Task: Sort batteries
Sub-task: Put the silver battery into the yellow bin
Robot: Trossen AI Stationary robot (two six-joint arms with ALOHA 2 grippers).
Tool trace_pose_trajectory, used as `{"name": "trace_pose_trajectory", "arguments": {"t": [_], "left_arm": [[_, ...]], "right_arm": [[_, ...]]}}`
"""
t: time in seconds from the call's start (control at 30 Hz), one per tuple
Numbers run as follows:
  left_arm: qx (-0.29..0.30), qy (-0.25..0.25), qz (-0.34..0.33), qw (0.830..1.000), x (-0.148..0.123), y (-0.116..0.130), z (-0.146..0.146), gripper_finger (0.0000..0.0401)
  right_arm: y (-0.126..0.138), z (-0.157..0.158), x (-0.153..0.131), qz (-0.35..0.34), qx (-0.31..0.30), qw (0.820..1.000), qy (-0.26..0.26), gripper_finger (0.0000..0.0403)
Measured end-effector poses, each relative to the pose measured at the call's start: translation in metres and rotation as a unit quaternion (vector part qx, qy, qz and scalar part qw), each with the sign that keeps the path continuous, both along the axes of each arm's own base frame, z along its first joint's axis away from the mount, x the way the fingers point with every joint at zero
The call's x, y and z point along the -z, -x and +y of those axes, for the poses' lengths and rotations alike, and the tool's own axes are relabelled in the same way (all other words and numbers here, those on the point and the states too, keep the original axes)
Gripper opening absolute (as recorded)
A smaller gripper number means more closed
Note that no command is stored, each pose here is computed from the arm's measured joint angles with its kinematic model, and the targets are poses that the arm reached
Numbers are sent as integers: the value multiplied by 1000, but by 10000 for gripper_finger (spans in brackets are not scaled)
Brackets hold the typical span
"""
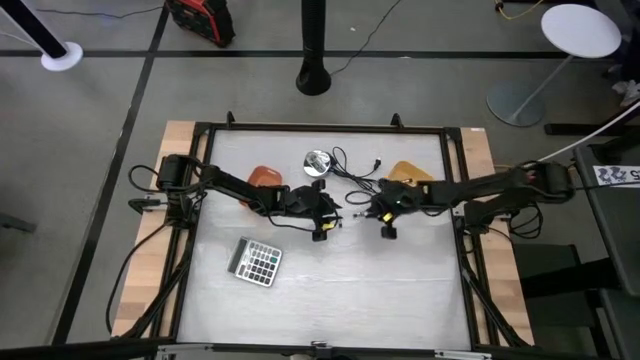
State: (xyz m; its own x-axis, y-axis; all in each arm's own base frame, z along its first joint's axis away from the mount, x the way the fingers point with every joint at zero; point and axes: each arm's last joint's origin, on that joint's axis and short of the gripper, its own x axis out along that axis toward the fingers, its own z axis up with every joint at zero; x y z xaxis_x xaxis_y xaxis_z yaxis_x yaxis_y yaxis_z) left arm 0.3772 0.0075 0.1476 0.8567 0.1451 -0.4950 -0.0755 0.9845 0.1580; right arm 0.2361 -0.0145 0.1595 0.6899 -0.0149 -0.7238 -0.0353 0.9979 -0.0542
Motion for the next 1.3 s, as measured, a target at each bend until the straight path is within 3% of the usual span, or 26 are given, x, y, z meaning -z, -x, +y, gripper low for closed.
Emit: {"name": "trace_pose_trajectory", "arguments": {"t": [0.2,0.33,0.43,0.7,1.03,1.3], "left_arm": [[0,0,2,1000,0,0,0,130],[0,0,2,1000,0,0,0,130],[0,0,1,1000,0,0,0,130],[0,0,1,1000,0,0,0,130],[-6,10,0,1000,0,0,0,130],[-6,11,0,1000,0,0,0,130]], "right_arm": [[32,-6,-28,14,92,991,96,41],[54,-11,-40,34,173,969,176,41],[68,-12,-42,65,200,954,215,41],[70,-11,-41,67,201,958,194,47],[70,-12,-41,66,207,956,197,125],[69,-11,-41,65,202,959,190,136]]}}
